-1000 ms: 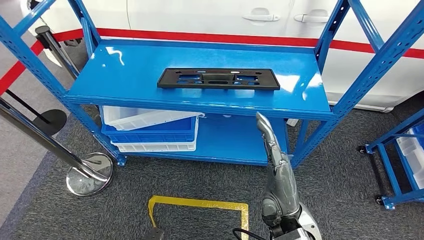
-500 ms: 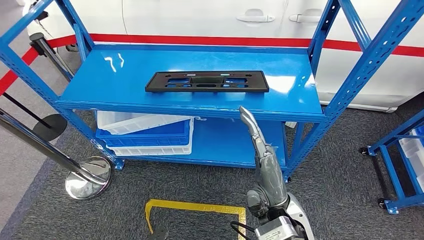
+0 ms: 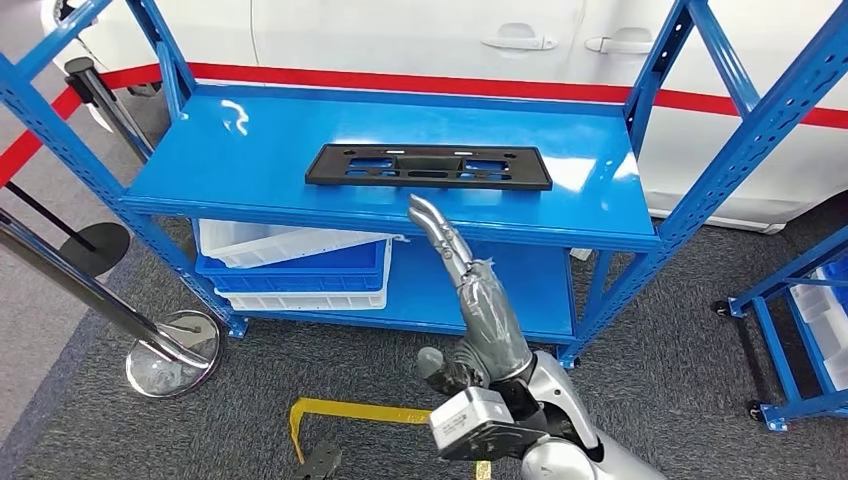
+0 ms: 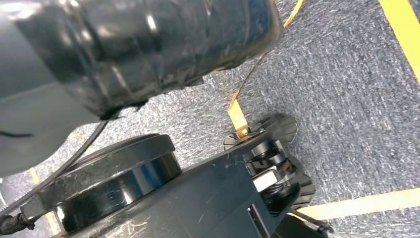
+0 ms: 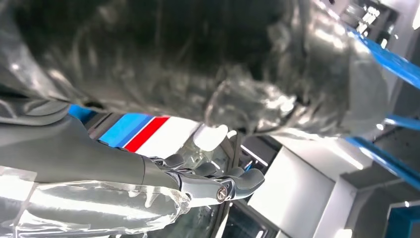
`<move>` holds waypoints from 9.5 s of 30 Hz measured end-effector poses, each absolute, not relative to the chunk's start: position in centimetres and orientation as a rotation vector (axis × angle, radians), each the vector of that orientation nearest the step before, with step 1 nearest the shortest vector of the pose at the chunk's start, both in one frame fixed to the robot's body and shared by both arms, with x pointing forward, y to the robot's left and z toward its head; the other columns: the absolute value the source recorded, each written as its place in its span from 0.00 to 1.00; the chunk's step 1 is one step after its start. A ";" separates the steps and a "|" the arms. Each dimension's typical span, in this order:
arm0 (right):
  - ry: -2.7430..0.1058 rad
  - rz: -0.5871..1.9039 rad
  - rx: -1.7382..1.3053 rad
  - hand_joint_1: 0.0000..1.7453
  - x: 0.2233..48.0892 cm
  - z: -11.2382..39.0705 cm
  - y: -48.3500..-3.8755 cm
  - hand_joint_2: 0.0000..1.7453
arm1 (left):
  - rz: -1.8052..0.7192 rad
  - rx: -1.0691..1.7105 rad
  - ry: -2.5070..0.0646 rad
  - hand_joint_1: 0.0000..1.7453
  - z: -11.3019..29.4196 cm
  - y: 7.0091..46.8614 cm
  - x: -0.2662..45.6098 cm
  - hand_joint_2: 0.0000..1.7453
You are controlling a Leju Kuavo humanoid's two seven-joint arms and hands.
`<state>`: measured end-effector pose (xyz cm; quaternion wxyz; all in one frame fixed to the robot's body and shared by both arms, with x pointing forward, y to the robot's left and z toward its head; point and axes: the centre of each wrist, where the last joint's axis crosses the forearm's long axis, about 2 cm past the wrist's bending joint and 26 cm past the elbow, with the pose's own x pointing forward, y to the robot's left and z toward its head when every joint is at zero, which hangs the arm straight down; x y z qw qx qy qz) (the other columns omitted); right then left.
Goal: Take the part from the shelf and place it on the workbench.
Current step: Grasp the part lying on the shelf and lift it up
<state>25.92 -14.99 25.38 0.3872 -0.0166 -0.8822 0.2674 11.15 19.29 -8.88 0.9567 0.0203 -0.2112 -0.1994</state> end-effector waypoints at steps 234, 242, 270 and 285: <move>-1.279 1.307 -1.221 0.00 39.5 16.1 -17.1 1.00 | -0.417 -0.006 -0.323 0.00 -9.5 18.7 7.7 0.00; -1.299 1.252 -1.190 0.00 39.4 16.0 -18.1 1.00 | -0.441 -0.015 -0.334 0.00 -9.5 18.7 7.7 0.00; -1.734 0.998 -1.349 0.00 38.4 21.2 -17.6 1.00 | -0.494 -0.016 -0.334 0.00 -9.5 18.4 7.8 0.00; -1.819 0.898 -1.040 0.00 36.6 20.6 -17.2 0.00 | -0.502 -0.013 -0.329 0.00 -9.4 18.4 7.8 0.00</move>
